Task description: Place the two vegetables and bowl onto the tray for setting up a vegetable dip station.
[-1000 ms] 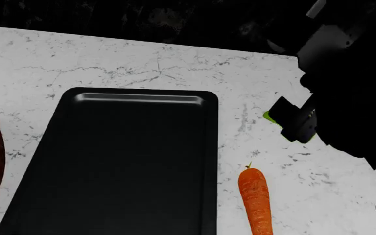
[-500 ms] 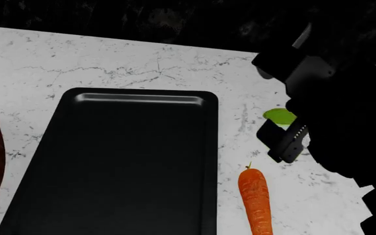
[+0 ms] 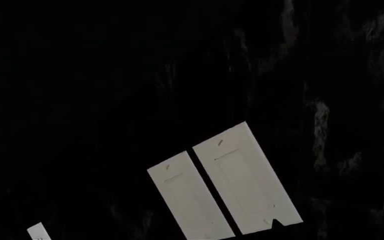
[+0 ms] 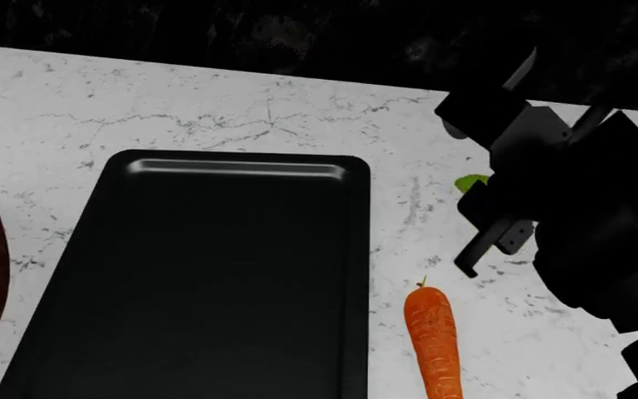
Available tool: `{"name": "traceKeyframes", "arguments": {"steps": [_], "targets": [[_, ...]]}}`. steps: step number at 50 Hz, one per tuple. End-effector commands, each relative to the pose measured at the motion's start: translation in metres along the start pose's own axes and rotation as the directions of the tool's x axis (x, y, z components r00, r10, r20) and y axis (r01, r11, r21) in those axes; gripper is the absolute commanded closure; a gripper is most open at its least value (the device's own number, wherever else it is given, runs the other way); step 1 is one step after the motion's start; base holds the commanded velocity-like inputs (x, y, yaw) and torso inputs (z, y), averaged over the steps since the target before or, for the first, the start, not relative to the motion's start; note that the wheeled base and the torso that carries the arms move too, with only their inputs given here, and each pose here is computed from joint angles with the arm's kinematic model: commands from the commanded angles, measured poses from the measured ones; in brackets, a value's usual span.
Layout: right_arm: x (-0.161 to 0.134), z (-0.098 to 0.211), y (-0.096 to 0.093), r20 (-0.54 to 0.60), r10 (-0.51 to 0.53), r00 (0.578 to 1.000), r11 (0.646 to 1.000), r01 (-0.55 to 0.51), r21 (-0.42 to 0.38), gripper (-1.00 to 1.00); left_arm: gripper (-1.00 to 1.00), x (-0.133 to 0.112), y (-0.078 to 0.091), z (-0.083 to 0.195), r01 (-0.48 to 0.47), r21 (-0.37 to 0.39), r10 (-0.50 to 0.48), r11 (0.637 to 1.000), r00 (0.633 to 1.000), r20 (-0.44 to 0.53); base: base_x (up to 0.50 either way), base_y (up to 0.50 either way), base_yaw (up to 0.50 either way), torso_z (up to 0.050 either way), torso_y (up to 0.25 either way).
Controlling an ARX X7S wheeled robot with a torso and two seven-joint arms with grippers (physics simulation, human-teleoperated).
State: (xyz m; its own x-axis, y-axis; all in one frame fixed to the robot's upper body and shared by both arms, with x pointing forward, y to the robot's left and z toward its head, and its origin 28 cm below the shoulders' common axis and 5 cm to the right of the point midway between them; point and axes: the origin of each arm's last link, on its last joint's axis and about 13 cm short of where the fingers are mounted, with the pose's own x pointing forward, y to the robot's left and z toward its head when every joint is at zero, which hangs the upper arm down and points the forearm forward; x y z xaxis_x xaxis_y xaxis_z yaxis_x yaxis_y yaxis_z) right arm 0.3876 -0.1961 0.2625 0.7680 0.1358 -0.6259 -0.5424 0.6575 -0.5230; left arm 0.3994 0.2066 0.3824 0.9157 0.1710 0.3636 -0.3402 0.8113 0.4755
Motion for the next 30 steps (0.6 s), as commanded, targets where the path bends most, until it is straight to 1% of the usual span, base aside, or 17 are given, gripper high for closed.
{"name": "traceKeyframes", "arguments": {"steps": [1, 2, 4, 7, 8, 13, 15, 19, 22, 23, 24, 25, 26, 27, 30], "targets": [[0.005, -0.010, 0.008, -0.073, 0.017, 0.997, 0.999, -0.019, -0.030, 1.00, -1.00, -0.001, -0.003, 0.012, 0.057, -0.069, -0.057, 0.996, 0.998, 0.004, 0.00, 0.00, 0.00, 0.000, 0.000], [0.000, -0.007, 0.006, -0.068, 0.010, 0.998, 1.000, -0.012, -0.027, 1.00, -1.00, -0.001, -0.002, 0.012, 0.057, -0.069, -0.057, 0.996, 0.998, 0.006, 0.00, 0.00, 0.00, -0.010, -0.010], [-0.014, 0.002, 0.002, -0.058, -0.020, 0.998, 0.998, 0.017, -0.053, 1.00, -1.00, -0.002, -0.001, 0.015, 0.055, -0.072, -0.055, 0.996, 0.998, 0.012, 0.00, 0.00, 0.00, 0.000, 0.000], [-0.048, 0.021, -0.008, -0.031, -0.077, 0.997, 0.994, 0.074, -0.075, 1.00, -1.00, -0.007, 0.005, 0.021, 0.056, -0.088, -0.054, 0.995, 0.998, 0.027, 0.00, 0.00, 0.00, 0.000, 0.000], [-0.053, 0.023, -0.009, -0.027, -0.086, 0.996, 0.993, 0.084, -0.077, 1.00, -1.00, -0.008, 0.005, 0.022, 0.056, -0.090, -0.054, 0.994, 0.998, 0.029, 0.00, 0.00, 0.00, 0.000, 0.000], [-0.095, 0.043, -0.016, 0.023, -0.157, 0.987, 0.982, 0.159, -0.100, 1.00, -1.00, -0.015, 0.010, 0.028, 0.059, -0.107, -0.054, 0.993, 0.998, 0.044, 0.00, 0.00, 0.00, 0.000, 0.000], [-0.104, 0.046, -0.017, 0.034, -0.172, 0.985, 0.979, 0.174, -0.101, 1.00, -1.00, -0.016, 0.012, 0.030, 0.058, -0.110, -0.053, 0.992, 0.997, 0.050, 0.00, 0.00, 0.00, 0.000, 0.000], [-0.112, 0.051, -0.016, 0.048, -0.188, 0.981, 0.975, 0.192, -0.116, 1.00, -1.00, -0.018, 0.013, 0.031, 0.059, -0.114, -0.053, 0.992, 0.997, 0.054, 0.00, 0.00, 0.00, 0.000, 0.000], [-0.115, 0.055, -0.017, 0.069, -0.190, 0.979, 0.975, 0.196, -0.106, 1.00, -1.00, -0.019, 0.013, 0.030, 0.057, -0.115, -0.051, 0.992, 0.997, 0.052, 0.00, 0.00, 0.00, 0.000, 0.000], [-0.115, 0.057, -0.016, 0.095, -0.167, 0.981, 0.981, 0.175, -0.081, 1.00, -1.00, -0.018, 0.013, 0.030, 0.054, -0.115, -0.049, 0.992, 0.998, 0.050, 0.00, 0.00, 0.00, 0.000, 0.000], [-0.115, 0.058, -0.015, 0.104, -0.161, 0.981, 0.983, 0.169, -0.075, 1.00, -1.00, -0.018, 0.013, 0.030, 0.054, -0.115, -0.049, 0.992, 0.998, 0.050, 0.00, 0.00, 0.00, 0.000, 0.000], [-0.113, 0.060, -0.013, 0.104, -0.119, 0.987, 0.992, 0.122, -0.028, 1.00, -1.00, -0.019, 0.013, 0.030, 0.055, -0.114, -0.049, 0.992, 0.998, 0.049, 0.00, 0.00, 0.00, 0.000, 0.000], [-0.111, 0.060, -0.012, 0.094, -0.124, 0.988, 0.991, 0.128, -0.033, 1.00, -1.00, -0.019, 0.013, 0.030, 0.055, -0.113, -0.049, 0.992, 0.998, 0.049, 0.00, 0.00, 0.00, 0.000, 0.000], [-0.104, 0.060, -0.008, 0.082, -0.101, 0.992, 0.994, 0.103, -0.020, 1.00, -1.00, -0.020, 0.013, 0.028, 0.053, -0.116, -0.048, 0.992, 0.998, 0.049, 0.00, 0.00, 0.00, 0.000, 0.000], [-0.104, 0.067, -0.005, 0.104, -0.084, 0.991, 0.996, 0.084, 0.005, 1.00, -1.00, -0.021, 0.013, 0.029, 0.054, -0.119, -0.048, 0.991, 0.998, 0.050, 0.00, 0.00, 0.00, 0.000, 0.000]]}}
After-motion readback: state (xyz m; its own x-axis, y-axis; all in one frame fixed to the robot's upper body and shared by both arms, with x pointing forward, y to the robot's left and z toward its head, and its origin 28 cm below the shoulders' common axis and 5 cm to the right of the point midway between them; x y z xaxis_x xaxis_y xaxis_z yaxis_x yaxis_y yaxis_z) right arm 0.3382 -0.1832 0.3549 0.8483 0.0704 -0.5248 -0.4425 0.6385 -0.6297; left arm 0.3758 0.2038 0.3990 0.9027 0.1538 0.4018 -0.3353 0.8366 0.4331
